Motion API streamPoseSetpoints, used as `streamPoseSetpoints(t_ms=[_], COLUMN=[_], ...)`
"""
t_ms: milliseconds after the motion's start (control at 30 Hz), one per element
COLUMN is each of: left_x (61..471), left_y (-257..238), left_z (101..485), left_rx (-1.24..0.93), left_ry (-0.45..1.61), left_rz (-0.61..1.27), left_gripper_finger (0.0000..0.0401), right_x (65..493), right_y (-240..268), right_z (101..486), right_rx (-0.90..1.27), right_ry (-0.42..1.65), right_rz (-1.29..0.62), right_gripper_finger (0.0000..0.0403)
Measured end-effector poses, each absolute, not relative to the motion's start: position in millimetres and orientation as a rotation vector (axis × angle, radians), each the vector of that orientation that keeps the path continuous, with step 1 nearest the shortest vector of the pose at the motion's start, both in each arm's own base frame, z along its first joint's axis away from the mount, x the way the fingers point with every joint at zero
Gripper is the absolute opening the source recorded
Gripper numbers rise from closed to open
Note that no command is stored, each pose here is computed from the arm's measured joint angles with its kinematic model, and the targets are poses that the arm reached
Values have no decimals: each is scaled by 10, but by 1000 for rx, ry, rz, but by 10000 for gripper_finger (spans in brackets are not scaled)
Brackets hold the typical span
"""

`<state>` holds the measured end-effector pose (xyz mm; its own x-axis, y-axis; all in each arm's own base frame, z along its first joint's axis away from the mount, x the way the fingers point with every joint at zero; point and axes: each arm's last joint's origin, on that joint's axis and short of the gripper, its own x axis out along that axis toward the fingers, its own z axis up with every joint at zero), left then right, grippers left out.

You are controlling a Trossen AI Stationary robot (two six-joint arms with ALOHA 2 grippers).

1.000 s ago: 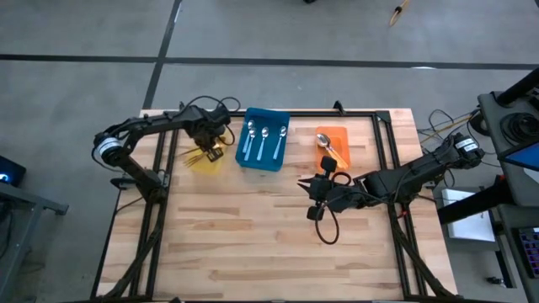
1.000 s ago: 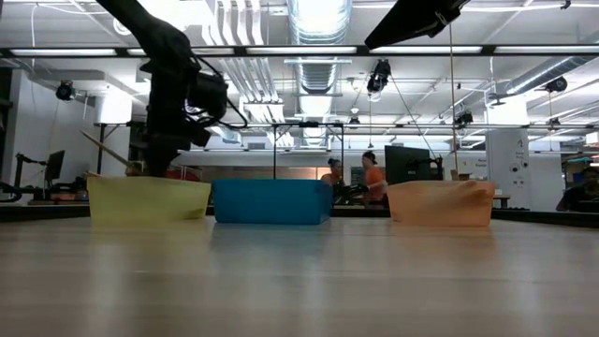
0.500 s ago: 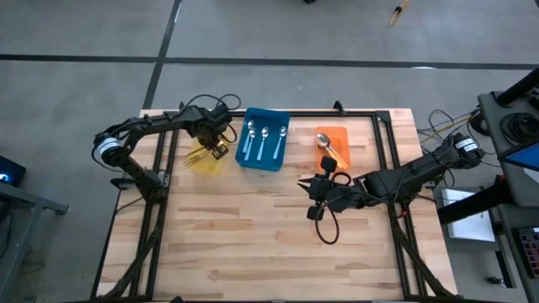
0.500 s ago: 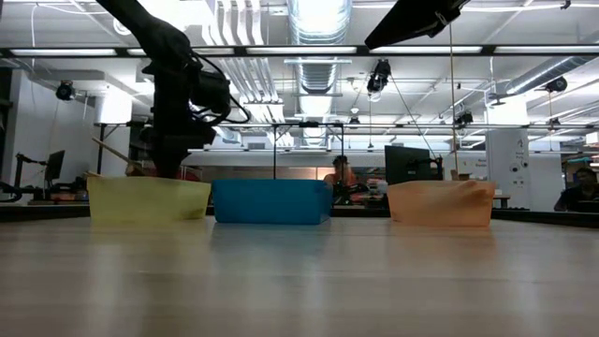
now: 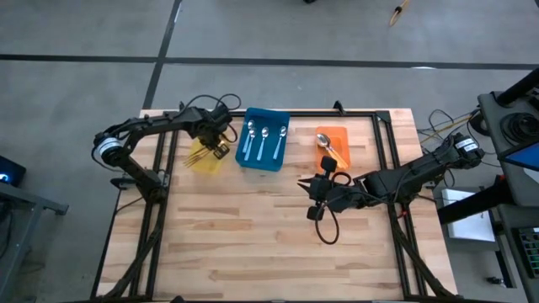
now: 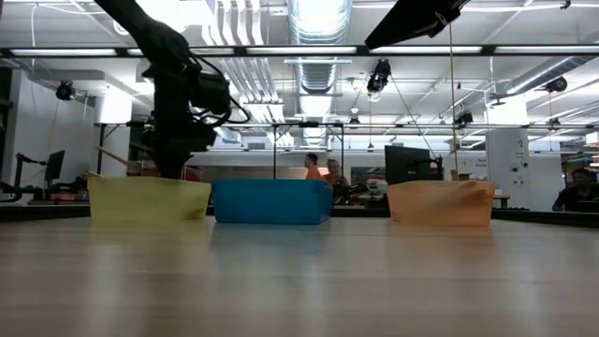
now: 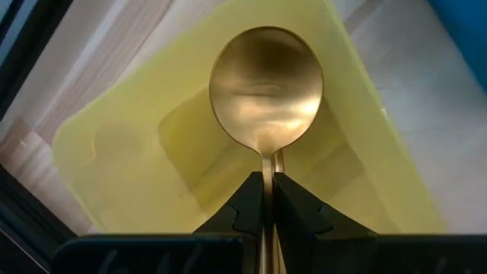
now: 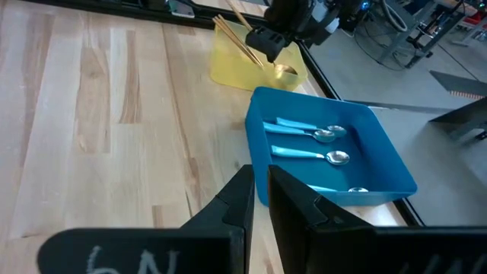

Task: Sort silverware by color (type)
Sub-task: Put the gold spoon into the yellow bin, then return to Home Position

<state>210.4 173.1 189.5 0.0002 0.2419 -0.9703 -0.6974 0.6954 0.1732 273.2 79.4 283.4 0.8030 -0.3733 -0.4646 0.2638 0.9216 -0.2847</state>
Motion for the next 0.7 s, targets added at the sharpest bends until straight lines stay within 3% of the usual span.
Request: streamPoseSetpoints(t_ms=[233, 700], left_x=[2106, 2127], left_y=[1732, 1552], left_z=[1881, 2024], left_rx=[-418, -400], left_ry=[1375, 1342], left_rz=[778, 762], left_gripper_finger=[17, 70], right_x=[2732, 2730], right_y=[794, 793], right_z=[2834, 2830], right_rx=[-211, -214], right_ry=[540, 545], right_rz=[-344, -344], right_gripper_finger=[31, 31])
